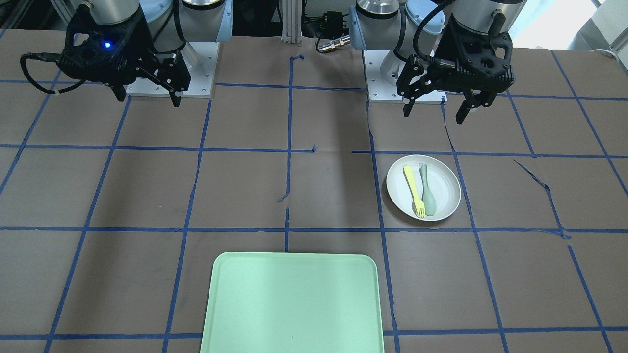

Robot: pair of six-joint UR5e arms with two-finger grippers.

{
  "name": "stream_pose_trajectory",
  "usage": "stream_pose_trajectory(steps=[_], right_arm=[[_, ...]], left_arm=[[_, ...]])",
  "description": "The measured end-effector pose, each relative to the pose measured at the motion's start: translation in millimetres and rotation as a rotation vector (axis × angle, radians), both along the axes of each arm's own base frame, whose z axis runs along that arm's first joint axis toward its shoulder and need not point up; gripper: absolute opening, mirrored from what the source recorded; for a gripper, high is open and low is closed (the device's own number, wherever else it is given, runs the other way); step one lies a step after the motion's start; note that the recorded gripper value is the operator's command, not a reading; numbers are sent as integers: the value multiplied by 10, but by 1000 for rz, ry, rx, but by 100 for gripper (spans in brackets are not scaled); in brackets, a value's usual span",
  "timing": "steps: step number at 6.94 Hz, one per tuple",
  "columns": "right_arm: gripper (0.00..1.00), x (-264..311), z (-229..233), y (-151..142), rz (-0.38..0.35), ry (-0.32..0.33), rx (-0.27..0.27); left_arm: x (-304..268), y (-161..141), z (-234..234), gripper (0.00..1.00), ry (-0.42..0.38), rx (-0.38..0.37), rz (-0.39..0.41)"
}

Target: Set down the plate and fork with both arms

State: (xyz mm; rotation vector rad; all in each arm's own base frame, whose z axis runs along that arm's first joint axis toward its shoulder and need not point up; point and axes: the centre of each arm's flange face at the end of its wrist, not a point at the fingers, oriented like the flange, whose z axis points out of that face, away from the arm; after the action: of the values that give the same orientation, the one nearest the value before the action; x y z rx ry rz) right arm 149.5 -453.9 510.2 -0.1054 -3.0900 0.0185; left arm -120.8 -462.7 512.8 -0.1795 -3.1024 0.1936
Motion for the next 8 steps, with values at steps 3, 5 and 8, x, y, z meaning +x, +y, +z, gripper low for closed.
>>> stream_pose_trajectory(steps=[3,5,8], right_arm=[[100,0,-4,1,0,0,1],[100,-1,12,-3,0,1,-3],[100,-1,8,-2,0,1,-3]], left_arm=[[0,-2,-33,100,2,7,13],[1,-5,-37,100,0,7,13],[1,-7,-37,100,0,7,14]])
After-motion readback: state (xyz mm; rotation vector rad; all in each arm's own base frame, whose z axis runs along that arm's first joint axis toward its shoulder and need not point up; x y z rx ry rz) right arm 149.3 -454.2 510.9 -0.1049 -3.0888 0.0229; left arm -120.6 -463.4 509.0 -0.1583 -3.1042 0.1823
